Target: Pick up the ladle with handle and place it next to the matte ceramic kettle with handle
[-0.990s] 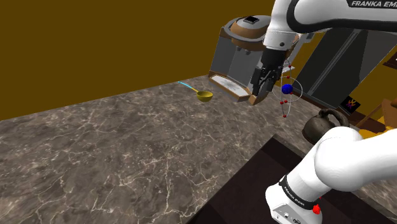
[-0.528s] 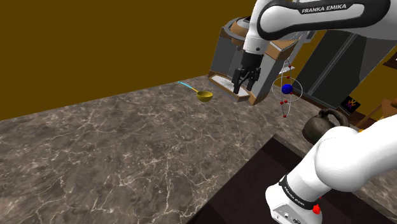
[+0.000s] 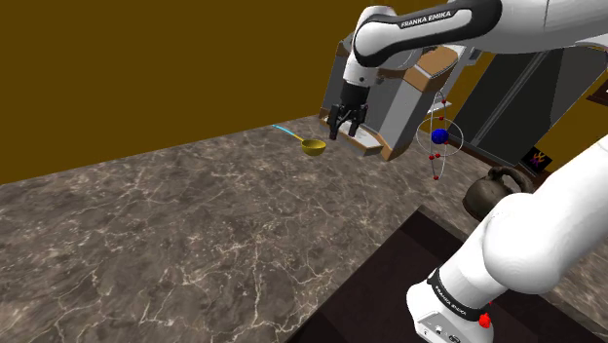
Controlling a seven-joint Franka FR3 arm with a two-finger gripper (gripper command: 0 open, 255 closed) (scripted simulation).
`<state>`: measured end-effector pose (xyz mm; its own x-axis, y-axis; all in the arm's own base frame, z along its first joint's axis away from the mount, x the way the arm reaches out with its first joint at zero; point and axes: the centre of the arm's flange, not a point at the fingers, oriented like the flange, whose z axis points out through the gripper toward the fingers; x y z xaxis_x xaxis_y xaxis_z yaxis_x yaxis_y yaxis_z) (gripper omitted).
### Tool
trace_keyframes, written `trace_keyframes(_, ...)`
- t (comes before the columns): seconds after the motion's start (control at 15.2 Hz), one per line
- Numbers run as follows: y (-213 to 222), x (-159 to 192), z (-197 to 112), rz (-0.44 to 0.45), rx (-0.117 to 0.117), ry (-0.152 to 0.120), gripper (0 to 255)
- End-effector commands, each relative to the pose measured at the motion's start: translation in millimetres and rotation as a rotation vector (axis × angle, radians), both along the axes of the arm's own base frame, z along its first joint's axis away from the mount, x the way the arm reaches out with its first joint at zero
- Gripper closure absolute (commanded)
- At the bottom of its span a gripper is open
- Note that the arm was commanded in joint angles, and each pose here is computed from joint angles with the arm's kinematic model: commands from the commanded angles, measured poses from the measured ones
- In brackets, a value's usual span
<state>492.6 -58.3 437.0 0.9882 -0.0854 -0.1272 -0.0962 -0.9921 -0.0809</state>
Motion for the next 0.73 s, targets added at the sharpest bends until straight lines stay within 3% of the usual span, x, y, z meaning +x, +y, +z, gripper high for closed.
trace_keyframes(0.0, -2.2, 25.1, -11.1, 0.009, 0.014, -0.009, 0)
trace_keyframes(0.66, -9.1, 141.4, -63.4, 0.054, 0.085, -0.049, 0)
